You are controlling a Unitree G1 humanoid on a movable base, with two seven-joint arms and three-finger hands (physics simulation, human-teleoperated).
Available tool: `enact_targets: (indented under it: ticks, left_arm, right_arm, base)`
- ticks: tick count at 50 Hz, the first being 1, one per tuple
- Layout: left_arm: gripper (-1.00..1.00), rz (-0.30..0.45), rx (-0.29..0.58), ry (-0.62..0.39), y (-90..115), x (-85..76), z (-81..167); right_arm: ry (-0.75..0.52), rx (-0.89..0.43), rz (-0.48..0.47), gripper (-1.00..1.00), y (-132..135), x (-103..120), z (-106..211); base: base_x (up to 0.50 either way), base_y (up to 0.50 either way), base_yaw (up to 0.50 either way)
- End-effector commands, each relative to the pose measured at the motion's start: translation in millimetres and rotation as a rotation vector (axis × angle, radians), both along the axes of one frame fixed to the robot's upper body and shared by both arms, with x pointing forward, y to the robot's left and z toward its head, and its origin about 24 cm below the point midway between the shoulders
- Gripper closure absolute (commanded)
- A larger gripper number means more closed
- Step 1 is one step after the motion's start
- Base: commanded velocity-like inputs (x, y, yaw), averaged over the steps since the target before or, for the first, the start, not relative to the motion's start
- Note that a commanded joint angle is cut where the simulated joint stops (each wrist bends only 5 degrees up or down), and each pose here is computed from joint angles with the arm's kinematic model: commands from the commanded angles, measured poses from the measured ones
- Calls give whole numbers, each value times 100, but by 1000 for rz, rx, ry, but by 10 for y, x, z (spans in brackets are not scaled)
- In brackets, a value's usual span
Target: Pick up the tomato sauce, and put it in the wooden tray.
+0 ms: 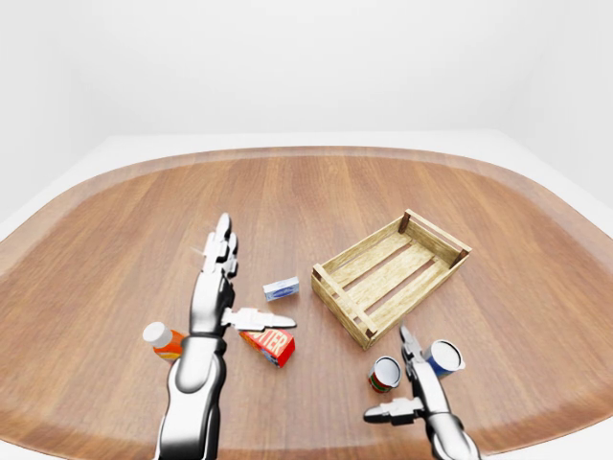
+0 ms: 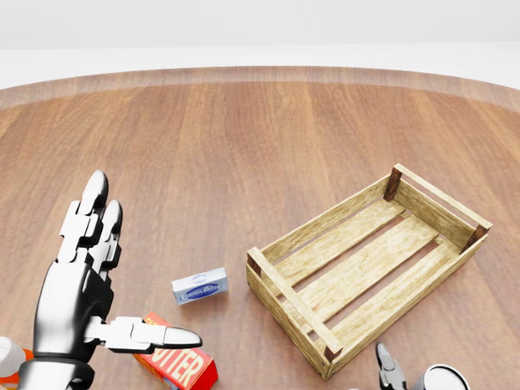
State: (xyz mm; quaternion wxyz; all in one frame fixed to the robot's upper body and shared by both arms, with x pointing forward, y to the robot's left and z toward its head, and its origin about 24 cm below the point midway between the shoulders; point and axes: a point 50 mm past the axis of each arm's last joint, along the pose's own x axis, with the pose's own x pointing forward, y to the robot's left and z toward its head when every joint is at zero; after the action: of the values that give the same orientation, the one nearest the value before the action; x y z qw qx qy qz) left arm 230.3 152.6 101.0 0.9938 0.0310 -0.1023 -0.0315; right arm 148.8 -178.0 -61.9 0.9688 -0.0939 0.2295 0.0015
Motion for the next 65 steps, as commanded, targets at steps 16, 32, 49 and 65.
enact_targets:
  ticks: [16,32,49,65]
  left_arm:
    - [-100,-2,2,12,-8,7,-28]
    - [-100,-3,3,14,-13,-1,-32]
    - [-100,-3,4,18,-15,4,-42]
    - [-100,-5,4,16,-19,8,-38]
  right_arm:
    - [43,-23,3,-100,18,11,-106]
    - [54,-28,4,-100,17,23,-135]
    - [53,-24,10,100,30,8,-127]
    - [46,-21,13,100,38,10,-114]
  base:
    - [0,0,0]
    - [0,0,0]
    - [0,0,0]
    - [0,0,0]
